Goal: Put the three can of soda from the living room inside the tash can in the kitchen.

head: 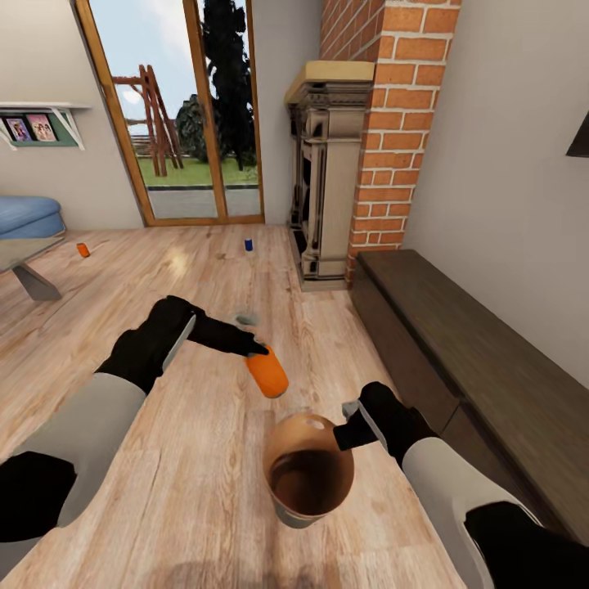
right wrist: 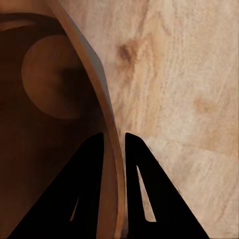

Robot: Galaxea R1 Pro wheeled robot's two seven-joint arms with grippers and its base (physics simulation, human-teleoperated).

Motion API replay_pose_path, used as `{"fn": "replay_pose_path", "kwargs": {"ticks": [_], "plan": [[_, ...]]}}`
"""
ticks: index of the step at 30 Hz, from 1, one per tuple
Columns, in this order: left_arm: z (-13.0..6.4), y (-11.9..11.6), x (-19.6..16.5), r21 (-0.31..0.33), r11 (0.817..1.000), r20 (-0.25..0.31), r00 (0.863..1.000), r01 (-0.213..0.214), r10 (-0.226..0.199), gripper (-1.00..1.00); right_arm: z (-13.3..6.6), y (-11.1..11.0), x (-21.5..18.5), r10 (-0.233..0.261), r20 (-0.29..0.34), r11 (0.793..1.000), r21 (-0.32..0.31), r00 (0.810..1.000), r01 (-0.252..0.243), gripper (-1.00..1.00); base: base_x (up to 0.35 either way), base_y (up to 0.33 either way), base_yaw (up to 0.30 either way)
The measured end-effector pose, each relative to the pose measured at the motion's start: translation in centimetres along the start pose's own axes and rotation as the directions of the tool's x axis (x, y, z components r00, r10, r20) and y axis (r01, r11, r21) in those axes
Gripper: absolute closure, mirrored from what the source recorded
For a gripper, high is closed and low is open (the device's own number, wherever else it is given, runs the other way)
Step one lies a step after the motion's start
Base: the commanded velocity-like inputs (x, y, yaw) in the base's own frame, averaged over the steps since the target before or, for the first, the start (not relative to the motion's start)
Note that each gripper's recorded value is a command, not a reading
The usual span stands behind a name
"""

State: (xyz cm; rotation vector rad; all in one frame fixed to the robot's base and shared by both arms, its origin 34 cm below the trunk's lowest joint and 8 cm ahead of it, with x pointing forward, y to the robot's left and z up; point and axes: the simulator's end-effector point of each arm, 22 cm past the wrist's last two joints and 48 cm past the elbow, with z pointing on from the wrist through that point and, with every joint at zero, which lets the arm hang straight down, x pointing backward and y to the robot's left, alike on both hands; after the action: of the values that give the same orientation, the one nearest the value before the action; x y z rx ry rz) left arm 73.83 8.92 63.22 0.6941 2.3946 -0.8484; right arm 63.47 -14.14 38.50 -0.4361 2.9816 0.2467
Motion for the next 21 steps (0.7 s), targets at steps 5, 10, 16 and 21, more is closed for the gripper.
{"fn": "replay_pose_path", "kwargs": {"ticks": [5,10,16,21], "plan": [[3.0,-2.0,2.5,0.010,0.998,-0.108,0.992,-0.058,0.059,1.00,-0.3,-0.6,-0.4,-0.026,0.004,0.999,0.030,1.000,0.026,1.00,0.000,0.000,0.000],[5.0,-4.3,3.5,0.036,0.995,-0.151,0.983,-0.097,0.101,1.00,-1.1,0.5,-1.8,-0.017,0.029,1.000,-0.007,0.999,0.017,1.00,0.000,0.000,0.000],[7.4,-6.6,5.8,0.054,0.983,-0.240,0.953,-0.177,0.185,1.00,-1.8,0.4,-2.8,-0.035,0.044,0.999,0.013,0.998,0.034,1.00,0.000,0.000,0.000],[8.6,-8.3,6.4,0.072,0.975,-0.261,0.940,-0.209,0.220,1.00,-2.2,0.7,-3.4,-0.029,0.054,1.000,-0.002,0.998,0.029,1.00,0.000,0.000,0.000]]}}
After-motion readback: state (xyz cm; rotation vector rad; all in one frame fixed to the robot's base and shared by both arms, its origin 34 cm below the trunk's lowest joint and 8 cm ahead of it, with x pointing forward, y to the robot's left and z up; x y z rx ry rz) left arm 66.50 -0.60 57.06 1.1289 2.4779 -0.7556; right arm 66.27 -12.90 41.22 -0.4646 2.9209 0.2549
